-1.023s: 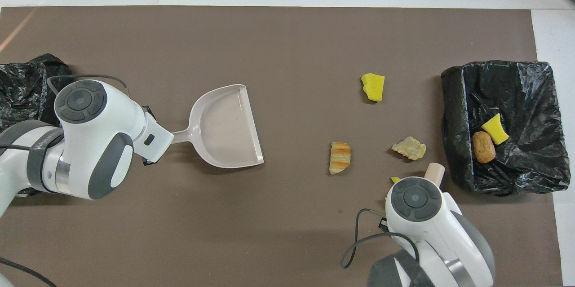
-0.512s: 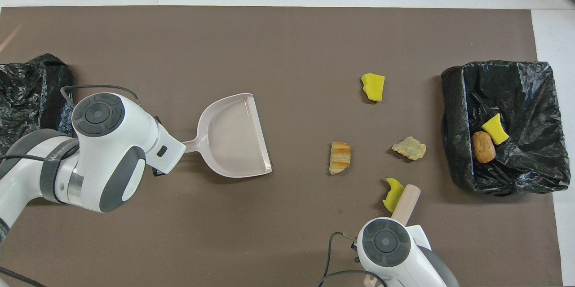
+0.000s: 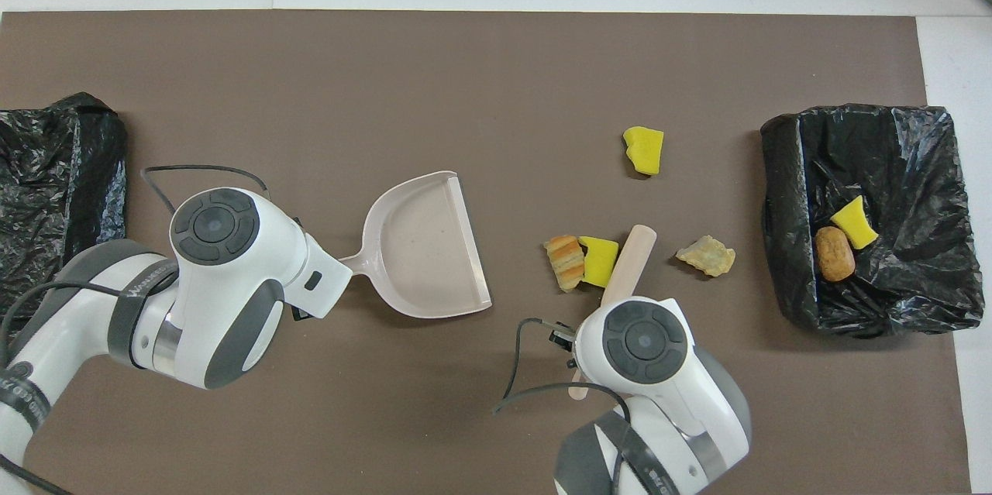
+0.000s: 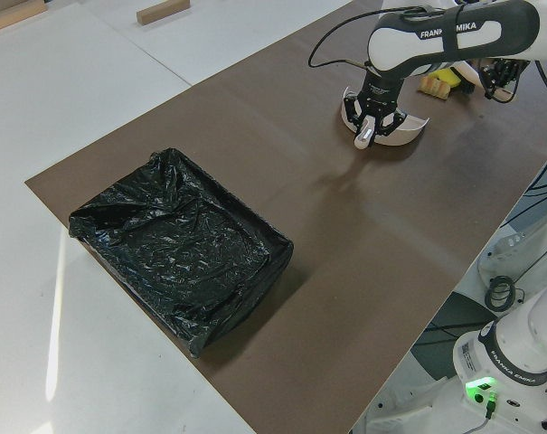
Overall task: Sweep and dump trash in bin
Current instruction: 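Sweep the nearby trash chunks into the dustpan with the right gripper's brush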
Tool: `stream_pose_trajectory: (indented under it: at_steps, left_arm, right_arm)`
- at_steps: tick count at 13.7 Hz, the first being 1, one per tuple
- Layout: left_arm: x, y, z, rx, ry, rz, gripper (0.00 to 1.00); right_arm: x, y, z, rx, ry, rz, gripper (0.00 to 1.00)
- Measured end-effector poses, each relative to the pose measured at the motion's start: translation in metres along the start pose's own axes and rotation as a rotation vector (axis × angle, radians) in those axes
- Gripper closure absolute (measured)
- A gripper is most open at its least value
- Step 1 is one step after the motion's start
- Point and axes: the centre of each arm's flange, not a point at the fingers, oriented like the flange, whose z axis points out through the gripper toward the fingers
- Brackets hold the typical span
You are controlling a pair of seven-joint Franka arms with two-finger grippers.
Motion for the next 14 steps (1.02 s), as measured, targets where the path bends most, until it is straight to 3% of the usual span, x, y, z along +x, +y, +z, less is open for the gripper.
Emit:
stream_pose_trajectory:
  at_steps: [2,5,9,12,14]
  left_arm:
    - [0.002,0.001,0.0,0.003,0.002,0.005,0.68]
    - [0.014,0.009,-0.001,0.006,0.001,0.012,0.68]
    - [0.019,0.014,-0.002,0.01,-0.007,-0.005,0.68]
    - [0.021,0.013,-0.002,0.029,-0.01,0.005,0.68]
    - [0.021,0.013,-0.002,0.04,-0.006,0.024,0.68]
  right_arm:
    - [0.008,-0.033,-0.002,0.035,-0.006,-0.013,0.73]
    - [-0.008,-0.073,0.009,0.127,-0.034,-0.074,0.73]
    - [-0.04,-0.094,0.001,0.243,-0.132,-0.162,0.73]
    - [-0.084,-0.109,-0.005,0.253,-0.143,-0.234,0.73]
    - [-0.093,-0.111,-0.009,0.263,-0.131,-0.301,0.73]
